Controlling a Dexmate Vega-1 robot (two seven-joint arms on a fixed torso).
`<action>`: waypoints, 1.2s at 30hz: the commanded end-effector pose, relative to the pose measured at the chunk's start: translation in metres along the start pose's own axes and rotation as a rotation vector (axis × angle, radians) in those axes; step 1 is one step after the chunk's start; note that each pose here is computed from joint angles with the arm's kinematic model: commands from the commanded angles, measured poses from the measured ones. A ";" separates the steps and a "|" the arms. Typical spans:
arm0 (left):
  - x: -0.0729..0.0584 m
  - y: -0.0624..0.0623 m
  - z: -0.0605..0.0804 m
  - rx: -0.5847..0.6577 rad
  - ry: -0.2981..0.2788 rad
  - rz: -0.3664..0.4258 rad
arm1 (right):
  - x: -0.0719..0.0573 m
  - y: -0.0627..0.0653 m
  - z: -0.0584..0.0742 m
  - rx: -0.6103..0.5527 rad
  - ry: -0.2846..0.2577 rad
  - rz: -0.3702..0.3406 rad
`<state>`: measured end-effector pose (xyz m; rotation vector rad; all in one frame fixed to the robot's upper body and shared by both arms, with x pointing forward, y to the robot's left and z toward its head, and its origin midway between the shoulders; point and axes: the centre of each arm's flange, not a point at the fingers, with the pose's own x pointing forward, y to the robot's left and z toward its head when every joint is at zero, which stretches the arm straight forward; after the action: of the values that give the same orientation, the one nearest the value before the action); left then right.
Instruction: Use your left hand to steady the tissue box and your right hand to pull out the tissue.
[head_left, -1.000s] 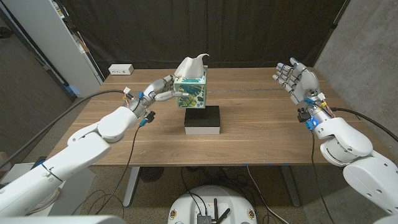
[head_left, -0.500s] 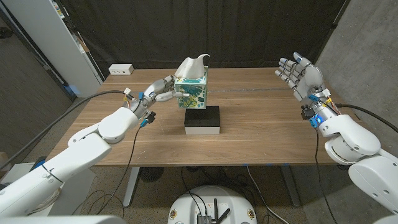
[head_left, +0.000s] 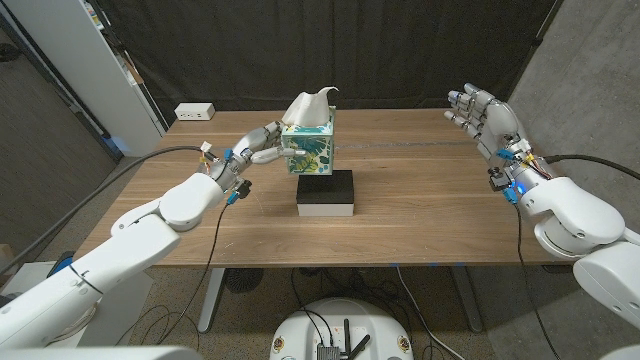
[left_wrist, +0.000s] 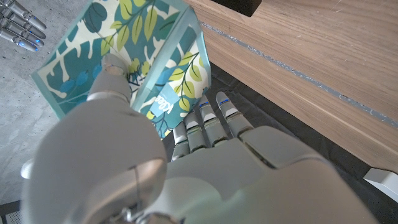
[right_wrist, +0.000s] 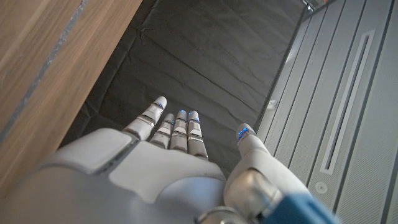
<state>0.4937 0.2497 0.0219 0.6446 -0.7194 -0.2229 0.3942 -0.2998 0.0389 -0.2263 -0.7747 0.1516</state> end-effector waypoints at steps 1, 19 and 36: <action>0.003 0.000 -0.001 -0.003 -0.003 -0.006 | 0.001 0.003 0.012 -0.332 -0.034 -0.022; 0.007 0.000 -0.002 -0.004 -0.003 -0.008 | -0.007 0.019 0.016 -0.669 -0.096 -0.168; 0.013 0.000 -0.003 -0.003 0.002 -0.016 | -0.009 0.027 0.013 -0.812 -0.121 -0.253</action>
<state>0.5010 0.2469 0.0255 0.6458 -0.7185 -0.2334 0.3777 -0.2776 0.0369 -0.8377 -0.9296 -0.3363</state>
